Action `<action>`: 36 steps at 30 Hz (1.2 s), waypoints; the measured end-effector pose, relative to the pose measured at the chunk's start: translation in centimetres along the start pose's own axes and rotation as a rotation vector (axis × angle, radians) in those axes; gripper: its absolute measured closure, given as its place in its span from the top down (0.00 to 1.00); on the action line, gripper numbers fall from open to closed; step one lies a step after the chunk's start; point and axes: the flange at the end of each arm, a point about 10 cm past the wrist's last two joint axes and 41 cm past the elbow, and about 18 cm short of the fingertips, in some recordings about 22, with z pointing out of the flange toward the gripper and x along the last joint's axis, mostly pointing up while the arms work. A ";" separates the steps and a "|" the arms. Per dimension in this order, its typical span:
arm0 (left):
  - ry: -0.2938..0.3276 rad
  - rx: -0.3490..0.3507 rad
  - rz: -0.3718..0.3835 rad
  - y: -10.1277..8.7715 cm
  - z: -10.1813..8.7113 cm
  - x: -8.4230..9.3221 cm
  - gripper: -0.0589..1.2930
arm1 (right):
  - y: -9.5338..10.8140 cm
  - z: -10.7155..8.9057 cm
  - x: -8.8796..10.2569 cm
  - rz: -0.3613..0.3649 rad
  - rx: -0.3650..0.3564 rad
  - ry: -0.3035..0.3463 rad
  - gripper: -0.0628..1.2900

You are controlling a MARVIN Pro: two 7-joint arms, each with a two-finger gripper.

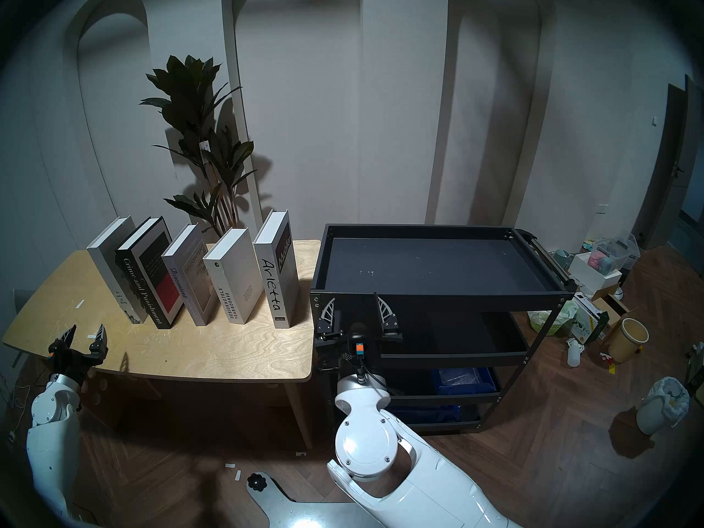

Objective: Move the books from the display table onto the shelf, standing them upright with spines facing out and tallest at one end

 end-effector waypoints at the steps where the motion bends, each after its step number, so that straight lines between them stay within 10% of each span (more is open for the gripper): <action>1: 0.000 0.000 0.000 0.0 0.0 0.0 0.96 | -0.6 0.4 0.5 0.011 0.024 0.012 0.95; 20: -0.004 0.002 -0.005 0.0 -0.1 -0.2 0.96 | -7.7 2.7 1.4 0.016 0.206 0.080 0.95; 36: -0.005 0.003 -0.007 0.0 -0.1 -0.3 0.96 | -12.0 2.2 1.2 0.021 0.179 0.121 0.95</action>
